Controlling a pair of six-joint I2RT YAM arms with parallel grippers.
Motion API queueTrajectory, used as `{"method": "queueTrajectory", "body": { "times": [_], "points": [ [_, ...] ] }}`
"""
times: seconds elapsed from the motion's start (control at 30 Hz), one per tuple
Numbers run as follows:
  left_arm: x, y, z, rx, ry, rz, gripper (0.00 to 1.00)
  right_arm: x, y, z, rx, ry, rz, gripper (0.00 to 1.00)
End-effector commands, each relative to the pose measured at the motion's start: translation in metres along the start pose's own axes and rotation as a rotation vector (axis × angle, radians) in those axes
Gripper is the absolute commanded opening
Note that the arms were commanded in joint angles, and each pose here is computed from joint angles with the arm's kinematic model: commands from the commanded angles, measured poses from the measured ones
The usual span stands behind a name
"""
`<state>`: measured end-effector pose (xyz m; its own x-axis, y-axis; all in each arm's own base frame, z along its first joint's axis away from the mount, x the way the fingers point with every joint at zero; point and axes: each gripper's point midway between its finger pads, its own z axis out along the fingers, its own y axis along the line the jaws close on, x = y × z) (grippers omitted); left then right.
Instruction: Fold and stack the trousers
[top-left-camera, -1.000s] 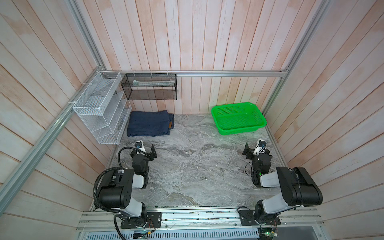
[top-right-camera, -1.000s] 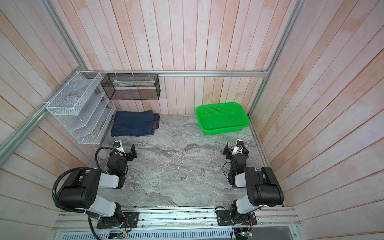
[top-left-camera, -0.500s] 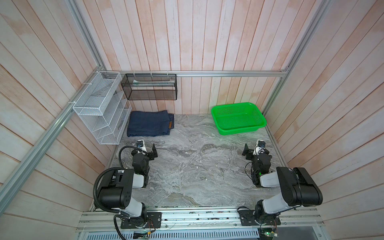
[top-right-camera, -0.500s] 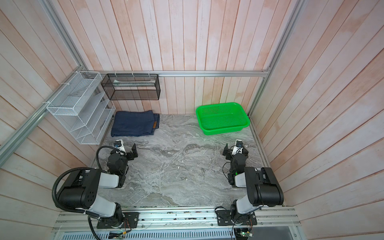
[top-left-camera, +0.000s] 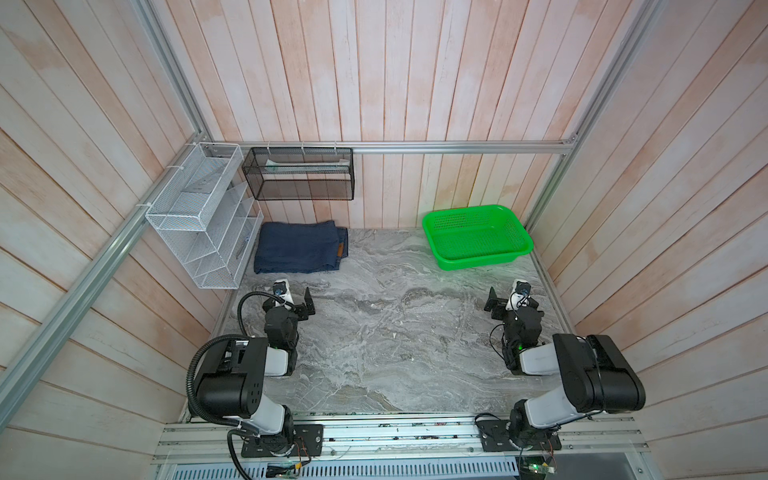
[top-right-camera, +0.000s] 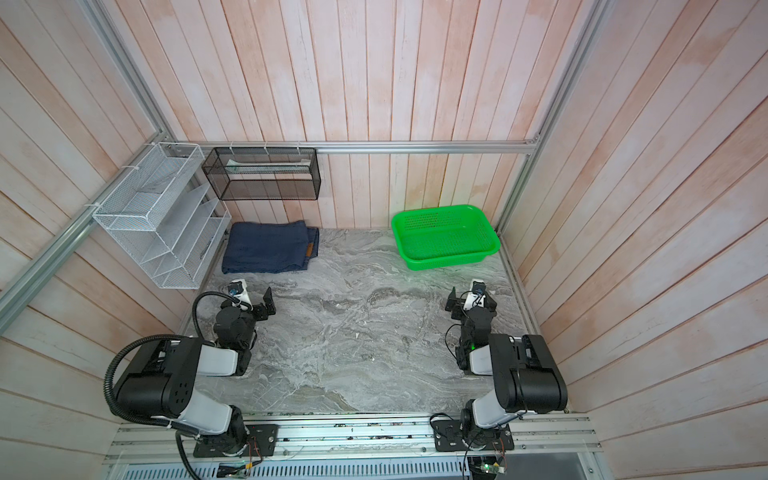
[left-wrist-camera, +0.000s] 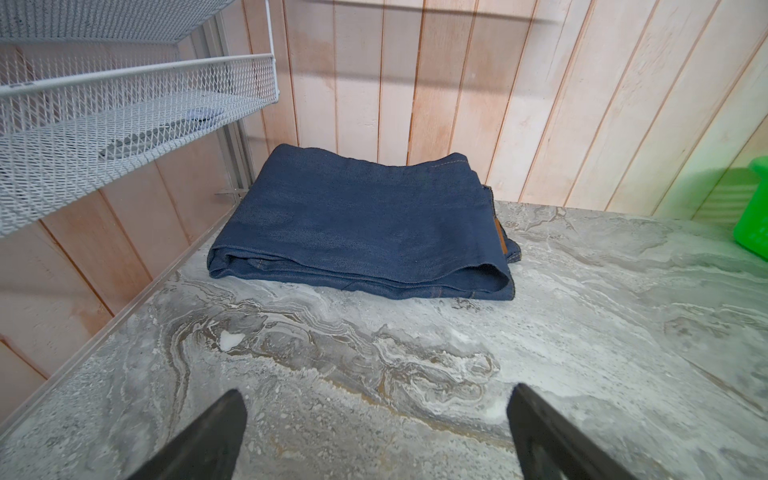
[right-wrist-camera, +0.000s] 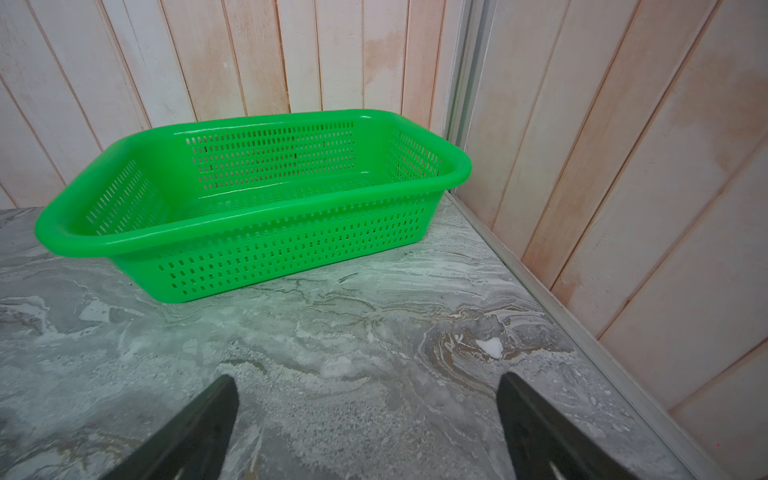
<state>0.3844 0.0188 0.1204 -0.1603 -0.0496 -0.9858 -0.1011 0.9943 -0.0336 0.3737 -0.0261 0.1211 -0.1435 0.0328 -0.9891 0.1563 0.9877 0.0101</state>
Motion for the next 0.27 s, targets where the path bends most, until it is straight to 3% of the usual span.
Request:
{"method": "queueTrajectory", "body": {
  "times": [0.0,0.23],
  "points": [
    [-0.0084,-0.0027,0.0014,0.009,-0.026,0.011,1.0,-0.0053,0.0009,0.0012,-0.01,-0.011,-0.001,0.98],
    [-0.0092,-0.0025,0.0013,0.009,-0.029,0.011,1.0,-0.0047,0.004,0.0012,-0.027,-0.009,-0.01,0.98]
  ]
}}
